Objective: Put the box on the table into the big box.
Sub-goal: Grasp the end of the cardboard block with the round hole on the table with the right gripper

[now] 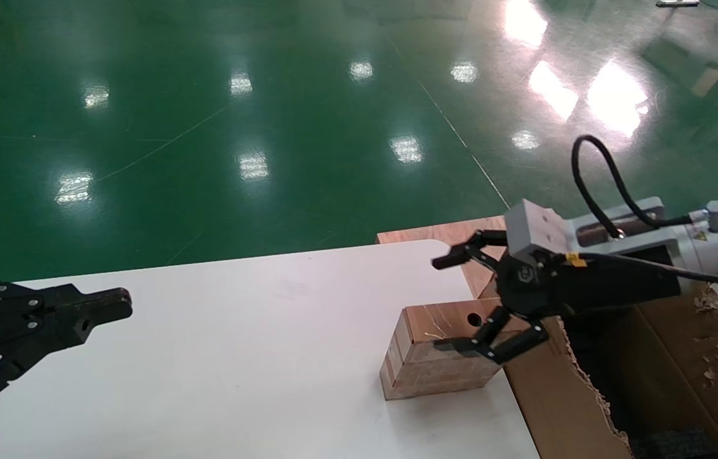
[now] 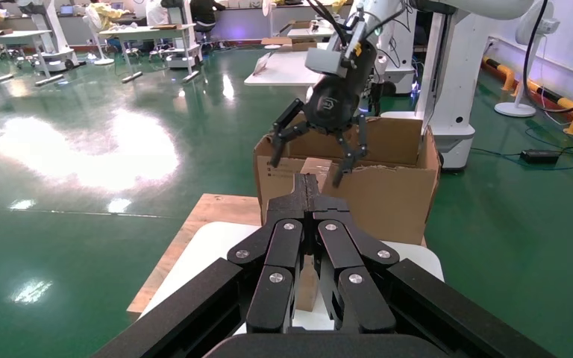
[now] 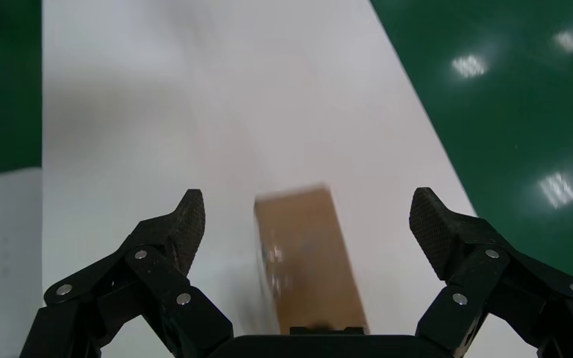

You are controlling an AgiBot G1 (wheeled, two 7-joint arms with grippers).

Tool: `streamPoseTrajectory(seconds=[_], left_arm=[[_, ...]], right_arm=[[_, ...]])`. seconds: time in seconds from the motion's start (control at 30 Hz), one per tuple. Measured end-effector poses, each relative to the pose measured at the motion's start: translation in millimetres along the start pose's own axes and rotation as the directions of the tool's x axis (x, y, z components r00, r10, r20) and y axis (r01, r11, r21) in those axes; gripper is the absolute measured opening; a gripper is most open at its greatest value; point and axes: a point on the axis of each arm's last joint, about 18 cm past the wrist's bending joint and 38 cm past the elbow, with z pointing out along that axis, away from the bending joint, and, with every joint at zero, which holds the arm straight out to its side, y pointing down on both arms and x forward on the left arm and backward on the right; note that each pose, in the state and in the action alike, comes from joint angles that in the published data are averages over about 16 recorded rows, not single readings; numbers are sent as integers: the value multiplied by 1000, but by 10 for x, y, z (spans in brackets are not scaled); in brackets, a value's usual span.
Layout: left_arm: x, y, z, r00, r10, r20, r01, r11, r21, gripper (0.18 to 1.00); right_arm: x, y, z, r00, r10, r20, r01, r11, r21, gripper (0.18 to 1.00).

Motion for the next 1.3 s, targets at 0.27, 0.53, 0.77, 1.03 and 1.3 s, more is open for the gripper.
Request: streamPoseTrajectory(seconds=[0.27, 0.53, 0.77, 1.03, 1.3], left_arm=[[0, 0, 0, 1000, 0, 0, 0, 1000, 0, 192], [0, 0, 0, 1000, 0, 0, 0, 1000, 0, 191], [0, 0, 0, 1000, 0, 0, 0, 1000, 0, 191], [0, 0, 0, 1000, 0, 0, 0, 1000, 0, 191], [0, 0, 0, 1000, 0, 0, 0, 1000, 0, 191]], right_arm=[[-4, 188, -72, 1000, -2, 0, 2, 998, -59, 1000], [47, 313, -93, 1000, -7, -3, 7, 996, -88, 1000], [117, 385, -87, 1000, -7, -7, 6, 995, -98, 1000], [141, 455, -45, 1000, 7, 5, -7, 994, -106, 1000], [117, 527, -22, 999, 26, 22, -23, 993, -120, 1000]])
